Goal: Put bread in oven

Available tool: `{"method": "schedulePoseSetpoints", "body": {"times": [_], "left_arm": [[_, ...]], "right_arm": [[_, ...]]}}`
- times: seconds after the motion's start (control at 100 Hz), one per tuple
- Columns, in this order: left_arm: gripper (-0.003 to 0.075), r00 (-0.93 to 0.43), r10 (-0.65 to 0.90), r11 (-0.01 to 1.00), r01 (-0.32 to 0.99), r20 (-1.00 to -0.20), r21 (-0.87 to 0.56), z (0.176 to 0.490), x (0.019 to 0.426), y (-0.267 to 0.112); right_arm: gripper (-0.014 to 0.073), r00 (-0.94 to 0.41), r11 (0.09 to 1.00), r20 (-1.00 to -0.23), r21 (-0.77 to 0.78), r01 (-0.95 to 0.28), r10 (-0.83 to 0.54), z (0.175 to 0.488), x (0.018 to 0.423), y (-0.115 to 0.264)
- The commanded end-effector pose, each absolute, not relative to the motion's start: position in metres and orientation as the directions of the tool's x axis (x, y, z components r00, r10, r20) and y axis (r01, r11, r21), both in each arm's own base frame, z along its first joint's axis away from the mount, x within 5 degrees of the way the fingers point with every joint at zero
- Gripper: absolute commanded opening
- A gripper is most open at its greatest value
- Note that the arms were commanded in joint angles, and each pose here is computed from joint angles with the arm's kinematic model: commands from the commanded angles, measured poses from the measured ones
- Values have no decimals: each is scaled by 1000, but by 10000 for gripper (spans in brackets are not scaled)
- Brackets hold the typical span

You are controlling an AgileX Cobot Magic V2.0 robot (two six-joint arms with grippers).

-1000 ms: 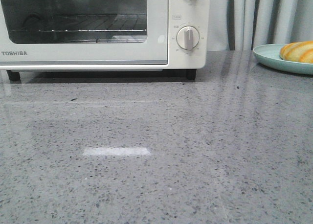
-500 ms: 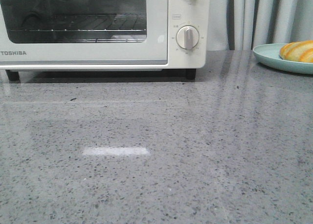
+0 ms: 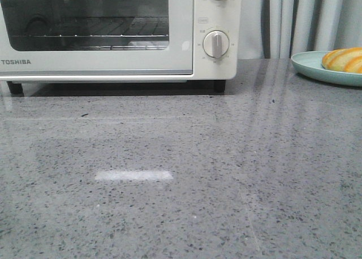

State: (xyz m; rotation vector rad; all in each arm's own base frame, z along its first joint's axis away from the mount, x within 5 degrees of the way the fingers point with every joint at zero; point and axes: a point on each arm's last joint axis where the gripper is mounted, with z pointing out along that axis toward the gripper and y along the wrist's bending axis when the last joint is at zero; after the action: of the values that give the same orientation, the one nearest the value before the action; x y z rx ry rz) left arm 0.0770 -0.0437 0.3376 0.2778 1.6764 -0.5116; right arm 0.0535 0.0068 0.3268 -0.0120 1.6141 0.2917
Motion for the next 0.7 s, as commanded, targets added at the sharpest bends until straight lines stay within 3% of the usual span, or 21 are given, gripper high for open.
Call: {"method": "schedulePoseSetpoints", "body": {"times": [0.0, 0.16, 0.69], "left_arm": [[-20, -117, -67, 869, 481, -991, -115, 364, 92, -46], [-20, 11, 102, 847, 524, -995, 93, 389, 108, -53], [-21, -70, 165, 808, 582, -984, 94, 407, 203, -90]], "right_arm": [[-69, -31, 969, -991, 136, -208, 132, 344, 63, 11], [-69, -44, 971, -998, 61, -229, 52, 345, 70, 15], [-69, -144, 926, -990, 51, -373, -4, 343, 86, 36]]}}
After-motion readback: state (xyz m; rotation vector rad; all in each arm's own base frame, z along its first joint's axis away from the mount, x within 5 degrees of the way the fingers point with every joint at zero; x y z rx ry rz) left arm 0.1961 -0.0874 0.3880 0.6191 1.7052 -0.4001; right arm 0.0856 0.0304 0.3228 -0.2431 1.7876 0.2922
